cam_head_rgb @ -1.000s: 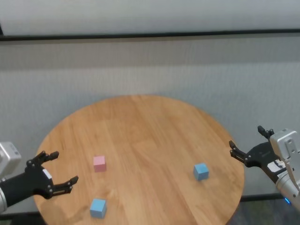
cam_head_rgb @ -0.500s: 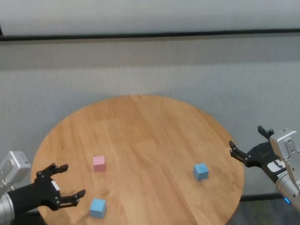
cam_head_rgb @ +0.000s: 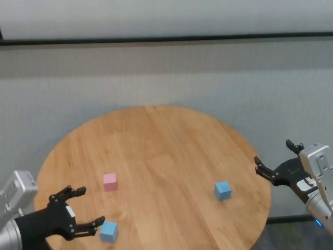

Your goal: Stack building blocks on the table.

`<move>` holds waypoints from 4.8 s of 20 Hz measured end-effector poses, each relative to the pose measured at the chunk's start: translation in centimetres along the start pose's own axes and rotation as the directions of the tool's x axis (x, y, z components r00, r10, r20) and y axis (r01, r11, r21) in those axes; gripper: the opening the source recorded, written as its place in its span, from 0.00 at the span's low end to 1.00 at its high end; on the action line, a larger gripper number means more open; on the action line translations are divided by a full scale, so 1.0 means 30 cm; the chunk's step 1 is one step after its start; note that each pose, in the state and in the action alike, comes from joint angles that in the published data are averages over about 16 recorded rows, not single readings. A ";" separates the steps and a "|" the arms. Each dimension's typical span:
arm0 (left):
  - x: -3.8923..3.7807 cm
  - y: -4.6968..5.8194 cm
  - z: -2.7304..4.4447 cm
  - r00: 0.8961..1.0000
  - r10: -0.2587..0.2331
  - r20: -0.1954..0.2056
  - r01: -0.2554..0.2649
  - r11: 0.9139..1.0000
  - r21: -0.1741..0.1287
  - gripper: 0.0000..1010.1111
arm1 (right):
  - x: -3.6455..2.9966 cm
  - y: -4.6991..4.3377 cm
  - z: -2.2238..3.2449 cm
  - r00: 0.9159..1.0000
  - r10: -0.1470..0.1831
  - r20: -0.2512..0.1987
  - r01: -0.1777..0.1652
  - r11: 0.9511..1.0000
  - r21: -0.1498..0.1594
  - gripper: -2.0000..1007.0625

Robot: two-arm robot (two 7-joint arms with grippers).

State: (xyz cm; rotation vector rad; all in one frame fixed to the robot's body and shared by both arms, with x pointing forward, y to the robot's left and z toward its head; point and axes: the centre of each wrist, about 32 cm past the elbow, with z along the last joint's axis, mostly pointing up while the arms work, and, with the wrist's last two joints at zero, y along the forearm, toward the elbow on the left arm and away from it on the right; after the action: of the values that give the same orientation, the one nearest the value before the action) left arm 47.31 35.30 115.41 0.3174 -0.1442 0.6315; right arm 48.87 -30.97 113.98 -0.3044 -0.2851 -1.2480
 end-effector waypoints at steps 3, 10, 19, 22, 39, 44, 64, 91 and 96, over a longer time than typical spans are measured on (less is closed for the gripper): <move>-0.016 -0.002 0.002 1.000 -0.017 0.005 0.017 1.000 0.001 0.99 | 0.000 0.000 0.000 1.000 0.000 0.000 0.000 1.000 0.000 0.99; -0.036 -0.025 -0.010 0.999 -0.049 0.006 0.049 0.998 0.030 0.99 | 0.000 0.000 0.000 1.000 0.000 0.000 0.000 1.000 0.000 0.99; -0.031 -0.087 -0.033 0.997 -0.065 -0.032 0.068 0.995 0.074 0.99 | 0.000 0.000 0.000 1.000 0.000 0.000 0.000 1.000 0.000 0.99; -0.029 -0.102 -0.038 0.997 -0.068 -0.038 0.071 0.994 0.084 0.99 | 0.000 0.000 0.000 1.000 0.000 0.000 0.000 1.000 0.000 0.99; -0.043 -0.123 -0.046 0.995 -0.099 -0.029 0.101 0.990 0.101 0.99 | 0.000 0.000 0.000 1.000 0.000 0.000 0.000 1.000 0.000 0.99; -0.043 -0.129 -0.049 0.994 -0.102 -0.031 0.105 0.989 0.105 0.99 | 0.000 0.000 0.000 1.000 0.000 0.000 0.000 1.000 0.000 0.99; -0.038 -0.150 -0.069 0.992 -0.114 -0.051 0.119 0.985 0.123 0.99 | 0.000 0.000 0.000 1.000 0.000 0.000 0.000 1.000 0.000 0.99; -0.034 -0.158 -0.080 0.992 -0.109 -0.067 0.117 0.984 0.132 0.66 | 0.000 0.000 0.000 1.000 0.000 0.000 0.000 1.000 0.000 0.99; -0.028 -0.159 -0.077 0.993 -0.094 -0.072 0.103 0.986 0.130 0.58 | 0.000 0.000 0.000 1.000 0.000 0.000 0.000 1.000 0.000 0.99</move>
State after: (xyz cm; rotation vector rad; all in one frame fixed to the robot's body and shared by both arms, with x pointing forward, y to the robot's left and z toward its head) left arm 49.58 32.00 111.86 0.4299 -0.0231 0.5541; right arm 48.87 -30.97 113.98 -0.3044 -0.2851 -1.2480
